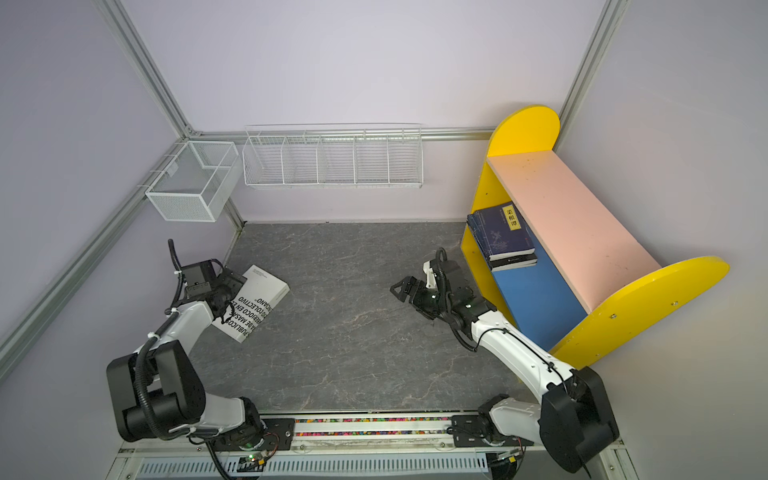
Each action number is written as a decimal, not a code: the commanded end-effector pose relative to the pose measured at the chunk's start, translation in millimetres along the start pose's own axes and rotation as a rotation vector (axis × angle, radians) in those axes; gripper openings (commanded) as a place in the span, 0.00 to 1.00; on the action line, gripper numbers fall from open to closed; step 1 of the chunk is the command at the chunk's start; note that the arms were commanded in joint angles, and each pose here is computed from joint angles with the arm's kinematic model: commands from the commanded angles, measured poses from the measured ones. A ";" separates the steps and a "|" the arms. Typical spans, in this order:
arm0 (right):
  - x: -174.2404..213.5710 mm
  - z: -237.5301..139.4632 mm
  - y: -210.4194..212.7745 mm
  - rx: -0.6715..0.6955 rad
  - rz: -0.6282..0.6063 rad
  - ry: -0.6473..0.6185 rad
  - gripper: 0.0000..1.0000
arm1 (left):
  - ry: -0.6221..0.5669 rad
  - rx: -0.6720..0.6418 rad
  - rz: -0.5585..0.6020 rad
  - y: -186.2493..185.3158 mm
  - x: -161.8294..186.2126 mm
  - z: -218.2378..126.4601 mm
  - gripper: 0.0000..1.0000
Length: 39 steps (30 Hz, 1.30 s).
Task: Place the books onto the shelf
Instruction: 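Swing the right gripper toward the white book while the left gripper lowers onto it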
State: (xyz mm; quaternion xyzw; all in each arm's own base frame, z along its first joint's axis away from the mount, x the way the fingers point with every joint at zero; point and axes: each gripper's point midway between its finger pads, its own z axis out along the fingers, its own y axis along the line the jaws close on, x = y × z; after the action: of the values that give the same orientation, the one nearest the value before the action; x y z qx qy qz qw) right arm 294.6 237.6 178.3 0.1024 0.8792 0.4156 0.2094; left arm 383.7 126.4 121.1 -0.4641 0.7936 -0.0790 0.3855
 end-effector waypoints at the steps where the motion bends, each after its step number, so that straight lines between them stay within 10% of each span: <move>1: -9.9 7.3 24.0 -0.038 -0.066 -0.023 0.94 | -0.046 -0.022 -0.038 7.5 -26.9 12.1 0.88; 9: -6.7 34.2 19.7 -0.011 -0.060 0.032 0.93 | 0.053 0.030 -0.124 30.3 -45.2 60.6 0.82; 19: -11.8 65.2 9.6 0.031 -0.060 0.072 0.93 | 0.312 0.143 -0.162 17.8 13.3 78.9 0.75; 31: -74.1 132.5 55.0 -0.048 -0.376 0.021 0.86 | 0.531 0.364 0.078 -71.7 136.0 43.2 0.75; 39: -55.8 180.1 39.3 -0.046 -0.254 0.068 0.82 | 0.581 0.449 0.204 -127.6 169.2 41.7 0.75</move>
State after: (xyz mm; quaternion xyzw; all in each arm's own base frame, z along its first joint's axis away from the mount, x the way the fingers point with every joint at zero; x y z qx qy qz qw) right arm 432.8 356.1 137.0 -0.0369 0.8803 0.4035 0.2469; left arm 435.1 -53.5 55.1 -0.2786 0.8720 -0.3306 0.2294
